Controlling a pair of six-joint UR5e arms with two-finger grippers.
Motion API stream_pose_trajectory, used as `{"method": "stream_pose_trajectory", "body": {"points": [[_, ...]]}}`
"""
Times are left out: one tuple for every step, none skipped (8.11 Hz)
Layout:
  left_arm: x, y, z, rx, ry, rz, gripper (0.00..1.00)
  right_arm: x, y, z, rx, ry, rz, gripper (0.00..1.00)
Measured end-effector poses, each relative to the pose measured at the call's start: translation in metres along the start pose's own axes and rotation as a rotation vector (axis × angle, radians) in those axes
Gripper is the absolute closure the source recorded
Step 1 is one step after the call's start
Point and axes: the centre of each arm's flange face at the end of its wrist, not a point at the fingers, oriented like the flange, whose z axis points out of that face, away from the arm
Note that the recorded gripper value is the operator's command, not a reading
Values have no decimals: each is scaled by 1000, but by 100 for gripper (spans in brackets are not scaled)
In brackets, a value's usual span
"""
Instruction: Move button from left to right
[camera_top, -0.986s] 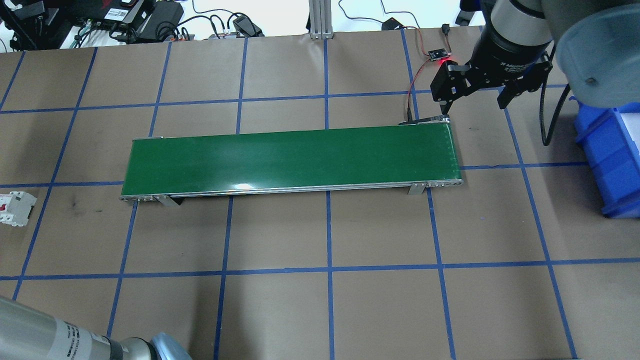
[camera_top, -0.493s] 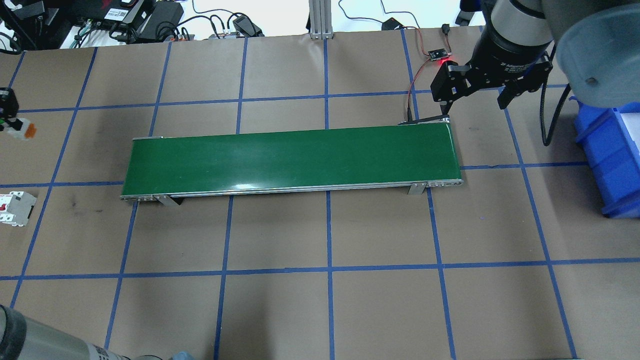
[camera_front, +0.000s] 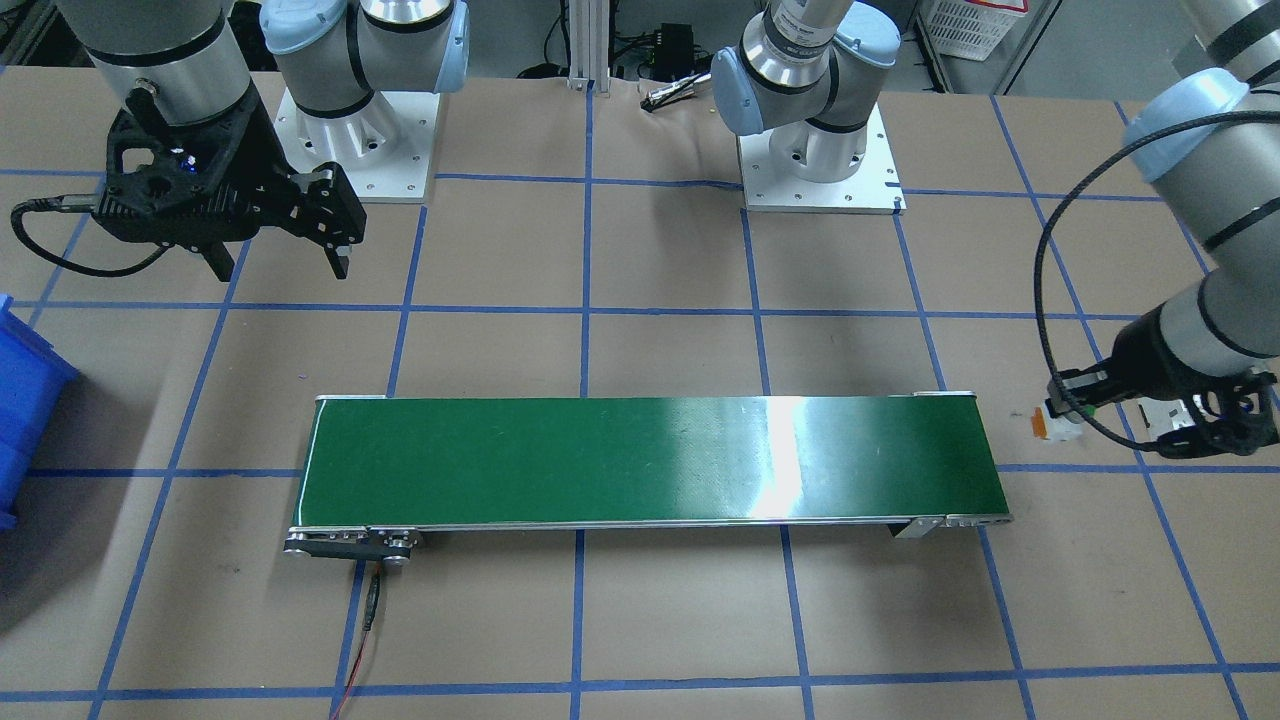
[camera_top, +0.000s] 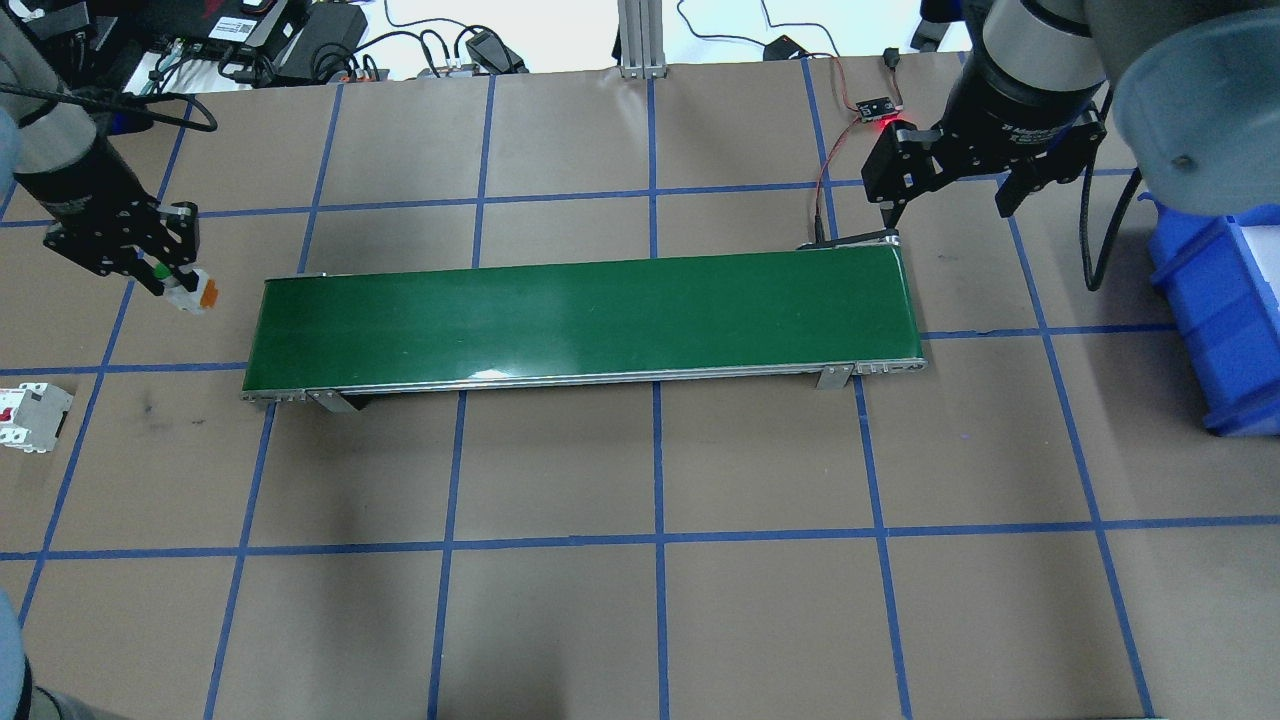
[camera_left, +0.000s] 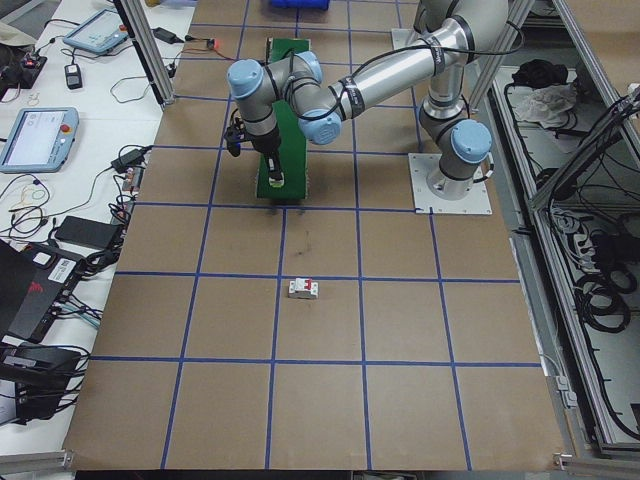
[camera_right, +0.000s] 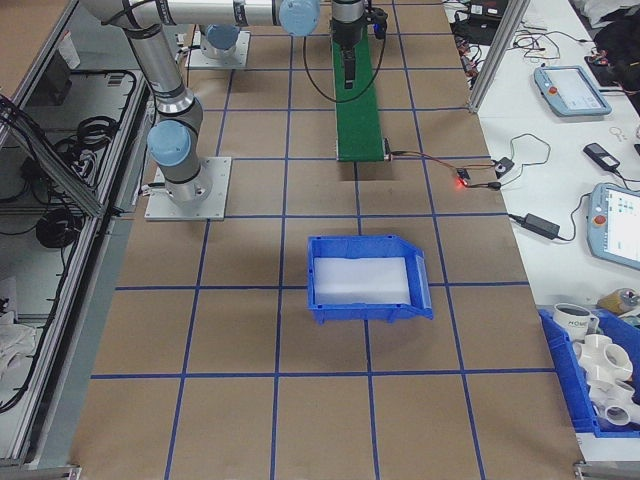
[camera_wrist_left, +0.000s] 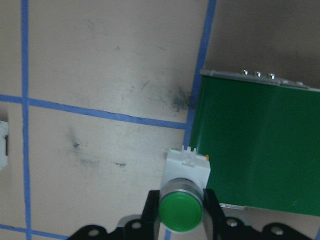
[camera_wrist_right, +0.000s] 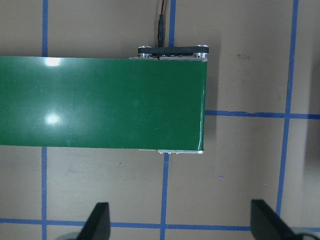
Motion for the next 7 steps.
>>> {"method": "stream_pose_trajectory", "body": {"points": [[21,12,14,-25,1,-20,100,0,0,0,1,0,0,0],[34,19,23,-32,0,-33,100,0,0,0,2,0,0,0],[42,22,28,-31,-2,-53,100,-1,0,0,2,-1,0,0],[54,23,30,-29,-4,-73,100,-1,0,0,2,-1,0,0],[67,21,33,-25,-8,-84,100,-1,0,0,1,-1,0,0],[76,17,37,-5,-10,-88,100,-1,0,0,1,-1,0,0],[81,12,42,8,-11,-85,100,-1,0,0,1,-1,0,0]]}}
